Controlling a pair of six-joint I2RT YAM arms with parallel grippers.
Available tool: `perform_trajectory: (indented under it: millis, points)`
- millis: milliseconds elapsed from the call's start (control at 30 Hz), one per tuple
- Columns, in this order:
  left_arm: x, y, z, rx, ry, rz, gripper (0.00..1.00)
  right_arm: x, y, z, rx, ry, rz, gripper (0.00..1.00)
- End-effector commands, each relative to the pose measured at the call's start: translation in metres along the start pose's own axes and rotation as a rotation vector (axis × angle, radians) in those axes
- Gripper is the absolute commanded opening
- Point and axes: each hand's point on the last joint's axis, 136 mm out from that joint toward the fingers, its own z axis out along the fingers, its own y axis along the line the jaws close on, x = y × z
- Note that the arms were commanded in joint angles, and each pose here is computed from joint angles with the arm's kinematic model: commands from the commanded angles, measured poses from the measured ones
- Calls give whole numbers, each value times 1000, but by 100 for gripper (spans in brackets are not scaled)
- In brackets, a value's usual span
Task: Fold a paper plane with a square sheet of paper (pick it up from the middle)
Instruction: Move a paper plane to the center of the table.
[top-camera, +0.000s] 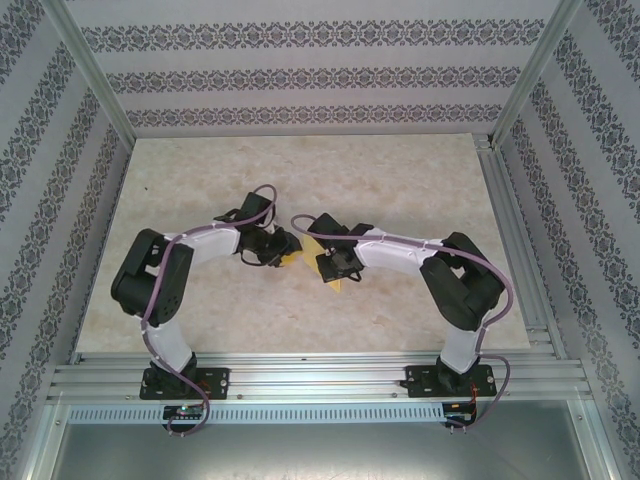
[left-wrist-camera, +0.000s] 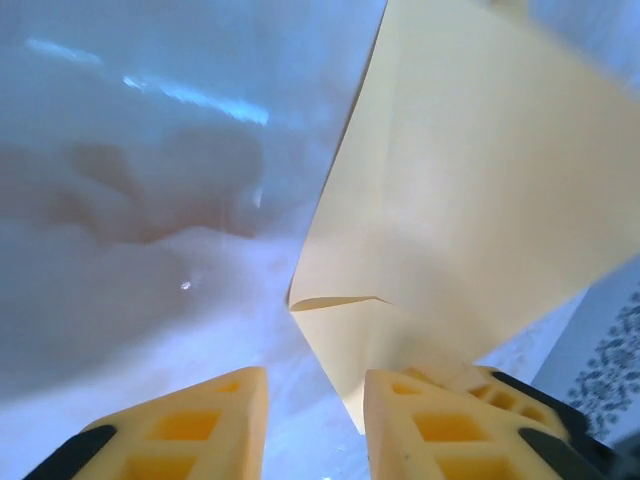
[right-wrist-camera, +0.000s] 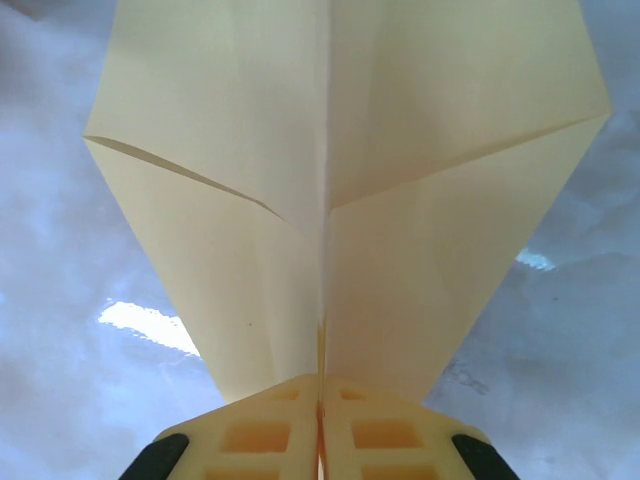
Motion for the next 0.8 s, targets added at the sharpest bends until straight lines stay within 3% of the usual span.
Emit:
perform_trajectory:
  millis: [0,167,367,633,767]
  points:
    - [-17,3,-36,18,-106,-23,33,4,-13,2,114,41,-110,11]
    - [-31,21,-60,22,-167,-76,33,-9,-1,0,130,41,-177,17]
    - [-38,31,-67,25,-166,-98,33,-16,4,7,159,58,-225,23]
    - [-37,33,-63,27,-145,-96,33,-18,-2,21,270,94,-327,3]
    - [-37,36,-62,17,-144,-97,32,-12,3,30,303,123,-401,0]
